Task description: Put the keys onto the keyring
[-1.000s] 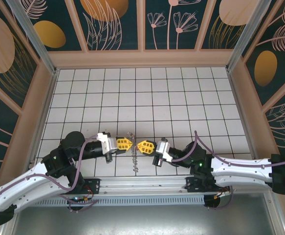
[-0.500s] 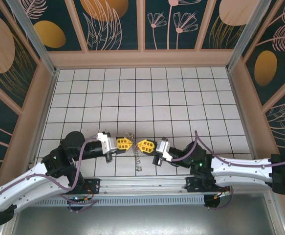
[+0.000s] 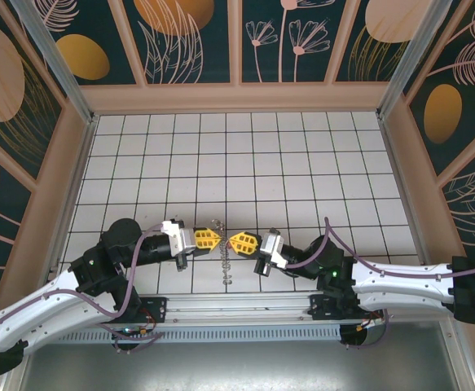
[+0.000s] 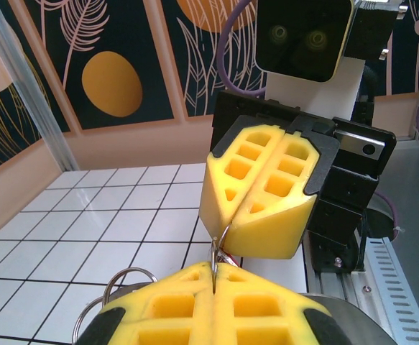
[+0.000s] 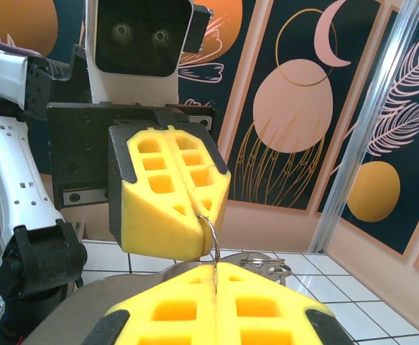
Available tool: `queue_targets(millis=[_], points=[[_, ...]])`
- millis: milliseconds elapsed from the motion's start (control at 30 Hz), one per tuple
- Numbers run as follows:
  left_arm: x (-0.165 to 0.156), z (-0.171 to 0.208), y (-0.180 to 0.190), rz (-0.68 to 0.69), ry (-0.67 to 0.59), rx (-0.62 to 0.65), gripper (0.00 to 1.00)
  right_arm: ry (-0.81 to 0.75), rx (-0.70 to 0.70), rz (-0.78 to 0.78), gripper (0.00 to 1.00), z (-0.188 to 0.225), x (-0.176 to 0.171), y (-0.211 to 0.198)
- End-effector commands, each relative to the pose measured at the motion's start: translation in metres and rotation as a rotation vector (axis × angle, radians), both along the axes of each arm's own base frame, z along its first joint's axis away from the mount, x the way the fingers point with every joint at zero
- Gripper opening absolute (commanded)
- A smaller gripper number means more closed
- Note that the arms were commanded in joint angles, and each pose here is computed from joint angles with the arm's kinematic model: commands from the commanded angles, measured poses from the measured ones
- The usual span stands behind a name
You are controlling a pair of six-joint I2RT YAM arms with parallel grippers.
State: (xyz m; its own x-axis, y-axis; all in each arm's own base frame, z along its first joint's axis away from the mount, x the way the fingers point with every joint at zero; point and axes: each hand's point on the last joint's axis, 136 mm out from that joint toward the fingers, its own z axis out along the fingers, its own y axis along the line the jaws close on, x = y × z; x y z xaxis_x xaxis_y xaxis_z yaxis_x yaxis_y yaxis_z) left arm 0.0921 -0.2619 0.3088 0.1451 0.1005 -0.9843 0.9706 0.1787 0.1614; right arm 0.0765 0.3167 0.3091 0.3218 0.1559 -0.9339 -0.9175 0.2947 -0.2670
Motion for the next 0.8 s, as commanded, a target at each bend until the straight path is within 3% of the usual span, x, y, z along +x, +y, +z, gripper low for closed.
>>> queue_targets(millis=[0, 767], points=[[-0.0026, 0.0122, 0.0013, -0.008, -0.039, -0.038, 0.0, -0.002, 0.083, -0.027, 0.0, 0.0275, 0.003, -0.0075], [-0.0025, 0.013, 0.0014, -0.006, -0.04, -0.039, 0.0, -0.002, 0.088, -0.003, 0.0, 0.0289, -0.0005, -0.0055]])
